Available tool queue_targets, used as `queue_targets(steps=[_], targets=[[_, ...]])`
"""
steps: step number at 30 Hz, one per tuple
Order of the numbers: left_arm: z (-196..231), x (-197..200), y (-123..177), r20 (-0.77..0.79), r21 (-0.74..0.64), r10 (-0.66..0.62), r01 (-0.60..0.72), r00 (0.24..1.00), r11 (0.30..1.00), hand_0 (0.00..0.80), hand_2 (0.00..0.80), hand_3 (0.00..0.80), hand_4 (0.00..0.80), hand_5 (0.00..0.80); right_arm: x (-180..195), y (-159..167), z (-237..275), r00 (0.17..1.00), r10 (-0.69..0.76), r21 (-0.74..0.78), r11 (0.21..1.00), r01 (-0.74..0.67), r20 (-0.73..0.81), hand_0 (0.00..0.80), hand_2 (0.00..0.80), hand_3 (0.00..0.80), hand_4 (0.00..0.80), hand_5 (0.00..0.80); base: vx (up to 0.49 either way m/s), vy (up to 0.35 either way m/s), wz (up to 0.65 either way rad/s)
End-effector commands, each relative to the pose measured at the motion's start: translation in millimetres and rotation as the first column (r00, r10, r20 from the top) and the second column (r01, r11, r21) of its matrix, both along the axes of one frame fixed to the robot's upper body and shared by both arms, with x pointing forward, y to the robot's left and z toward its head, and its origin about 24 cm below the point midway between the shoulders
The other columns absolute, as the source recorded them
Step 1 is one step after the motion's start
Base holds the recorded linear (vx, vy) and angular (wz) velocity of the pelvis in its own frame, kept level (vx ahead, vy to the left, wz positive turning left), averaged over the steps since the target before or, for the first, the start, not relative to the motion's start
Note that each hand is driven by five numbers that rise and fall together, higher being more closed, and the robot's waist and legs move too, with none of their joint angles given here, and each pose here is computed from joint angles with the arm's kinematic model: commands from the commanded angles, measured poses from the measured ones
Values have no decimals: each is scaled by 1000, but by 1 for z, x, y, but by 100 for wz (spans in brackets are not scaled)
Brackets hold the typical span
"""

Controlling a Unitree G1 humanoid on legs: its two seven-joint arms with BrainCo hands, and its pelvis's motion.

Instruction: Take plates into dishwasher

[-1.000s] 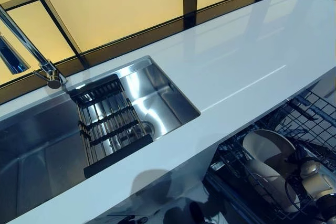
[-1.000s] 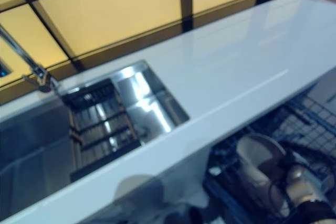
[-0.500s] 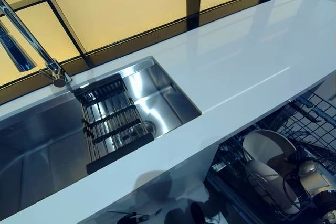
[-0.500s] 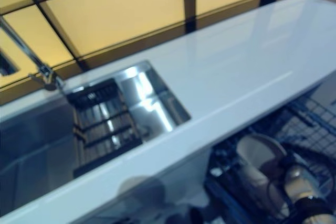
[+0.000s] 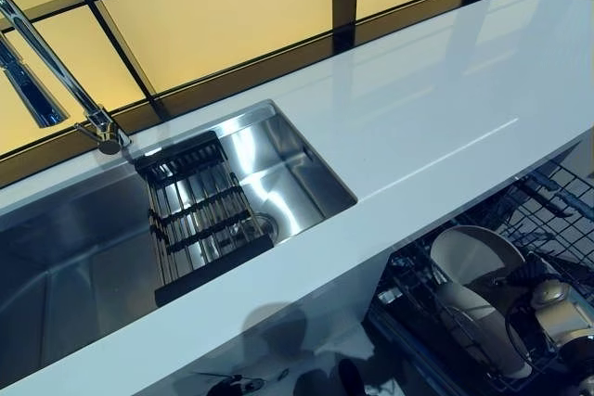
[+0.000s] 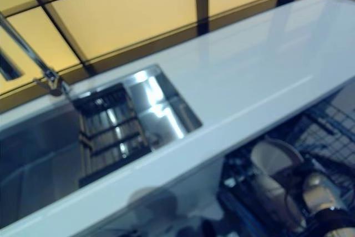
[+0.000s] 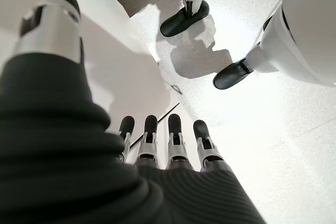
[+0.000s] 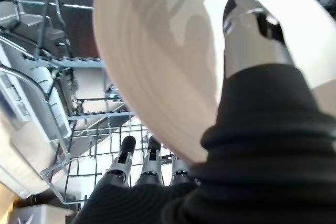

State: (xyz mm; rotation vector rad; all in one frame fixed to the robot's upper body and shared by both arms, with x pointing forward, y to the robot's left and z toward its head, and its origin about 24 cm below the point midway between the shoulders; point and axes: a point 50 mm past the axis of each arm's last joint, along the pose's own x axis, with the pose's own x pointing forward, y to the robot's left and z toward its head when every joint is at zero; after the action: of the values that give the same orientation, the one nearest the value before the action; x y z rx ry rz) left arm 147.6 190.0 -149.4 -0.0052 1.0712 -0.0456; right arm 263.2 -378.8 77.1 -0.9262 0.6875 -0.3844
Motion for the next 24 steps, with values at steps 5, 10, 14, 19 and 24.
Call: queue_targets(steps=[5,10,14,19,24], targets=[[0,-10,39,-95,74,202,-196,975,978,0,0,0,0,0,3,-27,60,995,-50,-56,997,55,89,0,0,0,0,0,0,0,0],[-5,-27,44,-164,89,301,-290,939,953,0,0,0,0,0,-6,-49,90,992,-78,-100,991,88,98,0,0,0,0,0,25,-8,0],[-6,-33,48,-178,107,323,-308,929,945,0,0,0,0,0,-11,-62,107,991,-105,-128,985,115,80,0,0,0,0,0,29,-25,-8],[-7,-39,52,-198,129,325,-304,925,944,0,0,0,0,0,-17,-74,126,986,-140,-141,978,151,88,0,0,0,0,0,0,0,0],[-8,-44,55,-223,158,363,-334,905,929,0,0,0,0,0,-27,-87,130,965,-229,-31,972,234,129,0,0,0,0,0,0,0,0]])
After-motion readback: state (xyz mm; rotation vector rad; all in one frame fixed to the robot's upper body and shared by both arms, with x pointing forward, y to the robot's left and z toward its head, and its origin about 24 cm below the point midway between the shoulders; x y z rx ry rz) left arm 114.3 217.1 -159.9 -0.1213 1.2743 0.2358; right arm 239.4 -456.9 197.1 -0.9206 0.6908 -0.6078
